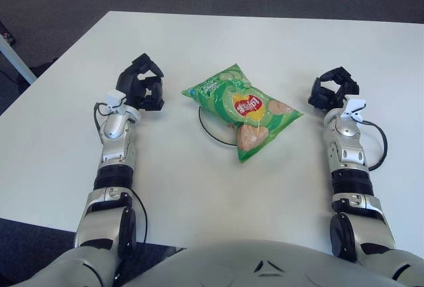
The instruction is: Put the snack into the plate.
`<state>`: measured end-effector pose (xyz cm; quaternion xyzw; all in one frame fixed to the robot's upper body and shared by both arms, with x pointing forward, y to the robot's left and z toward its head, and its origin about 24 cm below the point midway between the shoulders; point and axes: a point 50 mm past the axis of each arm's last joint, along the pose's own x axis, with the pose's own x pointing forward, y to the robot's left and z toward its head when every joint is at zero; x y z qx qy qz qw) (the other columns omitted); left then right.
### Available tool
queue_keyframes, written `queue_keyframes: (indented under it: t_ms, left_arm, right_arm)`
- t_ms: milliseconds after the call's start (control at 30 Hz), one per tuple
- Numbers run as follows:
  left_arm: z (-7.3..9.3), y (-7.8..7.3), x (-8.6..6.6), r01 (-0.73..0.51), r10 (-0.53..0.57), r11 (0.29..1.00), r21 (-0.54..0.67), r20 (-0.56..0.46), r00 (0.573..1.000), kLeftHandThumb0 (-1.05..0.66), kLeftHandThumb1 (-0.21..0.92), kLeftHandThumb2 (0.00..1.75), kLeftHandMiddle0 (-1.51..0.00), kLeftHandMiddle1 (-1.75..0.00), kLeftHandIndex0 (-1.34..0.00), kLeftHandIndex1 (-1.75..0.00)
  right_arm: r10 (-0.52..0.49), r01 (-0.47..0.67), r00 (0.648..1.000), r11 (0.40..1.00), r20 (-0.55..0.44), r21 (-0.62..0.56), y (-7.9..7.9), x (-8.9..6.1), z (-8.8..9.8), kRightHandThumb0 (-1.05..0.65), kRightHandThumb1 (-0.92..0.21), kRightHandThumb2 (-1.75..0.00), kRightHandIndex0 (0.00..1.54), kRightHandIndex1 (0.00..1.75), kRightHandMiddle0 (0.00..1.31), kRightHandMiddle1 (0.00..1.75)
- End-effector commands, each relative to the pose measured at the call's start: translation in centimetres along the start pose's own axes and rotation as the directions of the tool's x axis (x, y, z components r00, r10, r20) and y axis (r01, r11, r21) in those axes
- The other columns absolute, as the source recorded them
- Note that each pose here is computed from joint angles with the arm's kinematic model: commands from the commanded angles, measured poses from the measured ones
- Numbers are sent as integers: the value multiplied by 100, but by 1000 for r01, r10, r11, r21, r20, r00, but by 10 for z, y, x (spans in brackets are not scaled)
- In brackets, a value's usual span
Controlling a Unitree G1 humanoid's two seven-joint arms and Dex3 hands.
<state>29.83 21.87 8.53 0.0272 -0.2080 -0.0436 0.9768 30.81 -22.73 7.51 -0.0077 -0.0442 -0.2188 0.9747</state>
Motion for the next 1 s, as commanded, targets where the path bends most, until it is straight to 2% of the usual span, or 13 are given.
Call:
queue_keyframes:
  t_ms: [0,300,633,967]
  left_arm:
    - [-38,-15,-75,-102,84,992,-78,-211,974,-48,30,133,-130,-175,-62,-175]
    - [-28,-23,-78,-112,97,991,-72,-187,978,-49,29,134,-131,-175,-63,-175]
    - [-22,-34,-80,-142,122,983,-117,-168,978,-49,29,135,-131,-175,-64,-175]
    - [-24,-39,-82,-154,127,978,-141,-182,975,-48,30,134,-131,-175,-63,-175]
  right_arm:
    - [-56,61,985,998,-161,30,-8,-33,-40,-46,-37,-125,123,175,57,175]
    - [-71,83,987,993,-146,79,-6,-32,-38,-45,-40,-122,121,175,55,175]
    - [-84,97,989,990,-123,107,-7,-29,-38,-45,-40,-121,120,175,54,175]
    - [-83,96,989,989,-121,109,-8,-27,-39,-45,-41,-120,119,175,54,175]
